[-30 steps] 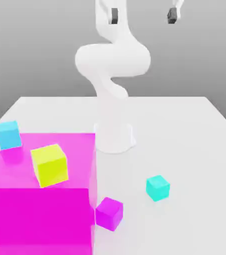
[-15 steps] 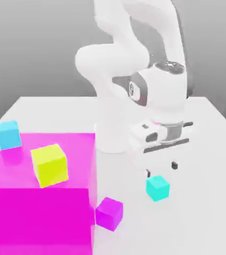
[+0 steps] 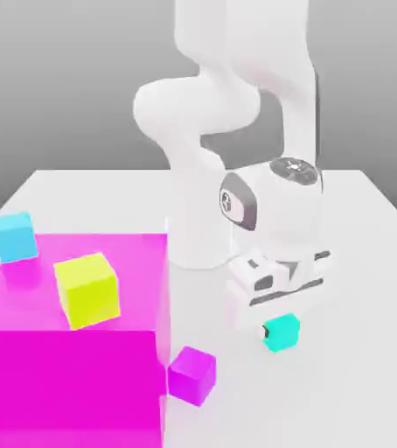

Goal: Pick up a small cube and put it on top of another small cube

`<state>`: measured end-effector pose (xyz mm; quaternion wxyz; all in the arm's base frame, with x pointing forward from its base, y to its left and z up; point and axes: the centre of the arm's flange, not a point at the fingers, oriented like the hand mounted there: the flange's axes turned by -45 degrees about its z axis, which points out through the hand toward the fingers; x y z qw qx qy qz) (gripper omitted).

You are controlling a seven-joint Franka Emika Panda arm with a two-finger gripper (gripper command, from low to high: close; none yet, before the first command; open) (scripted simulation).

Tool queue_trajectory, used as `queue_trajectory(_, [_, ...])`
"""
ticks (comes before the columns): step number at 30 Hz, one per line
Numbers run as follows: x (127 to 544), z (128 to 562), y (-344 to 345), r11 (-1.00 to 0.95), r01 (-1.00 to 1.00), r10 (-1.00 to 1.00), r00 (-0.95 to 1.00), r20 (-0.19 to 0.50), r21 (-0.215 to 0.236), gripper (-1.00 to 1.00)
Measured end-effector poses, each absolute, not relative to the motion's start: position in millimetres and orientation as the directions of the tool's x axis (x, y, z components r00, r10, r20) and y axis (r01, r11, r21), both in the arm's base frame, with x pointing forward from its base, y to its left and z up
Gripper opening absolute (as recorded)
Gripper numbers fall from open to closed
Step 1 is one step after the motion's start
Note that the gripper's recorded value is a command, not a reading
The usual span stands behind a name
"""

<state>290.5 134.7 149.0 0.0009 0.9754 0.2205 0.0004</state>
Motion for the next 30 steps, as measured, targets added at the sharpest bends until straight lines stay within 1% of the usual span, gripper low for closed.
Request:
queue_trajectory(5, [289.2,186.1,134.4,-0.902,0.432,0.432,0.902,0.0,0.002,-1.0])
queue_trajectory(6, [295.7,193.5,131.5,-0.907,0.42,0.42,0.907,0.0,0.001,-1.0])
queue_trajectory(12, [374.5,249.5,96.9,-0.95,0.314,0.314,0.95,0.002,-0.002,-1.0])
queue_trajectory(16, [422.5,297.6,52.9,-0.974,0.228,0.228,0.974,0.002,-0.004,-1.0])
queue_trajectory(19, [449.4,338.3,11.6,-0.987,0.16,0.16,0.987,0.003,-0.005,-1.0])
queue_trajectory(23, [470.1,397.1,-51.5,-0.998,0.065,0.065,0.998,0.002,-0.006,-1.0])
queue_trajectory(26, [472.9,443.9,-102.6,-1.0,-0.009,-0.009,1.0,0.002,-0.006,-1.0])
queue_trajectory(27, [472.4,447.3,-113.3,-1.0,-0.025,-0.025,1.0,0.001,-0.006,-1.0])
queue_trajectory(28, [472.4,440.7,-118.8,-0.999,-0.032,-0.032,0.999,0.001,-0.007,-1.0])
queue_trajectory(30, [472.1,415.0,-122.9,-0.999,-0.039,-0.039,0.999,0.0,-0.006,-1.0])
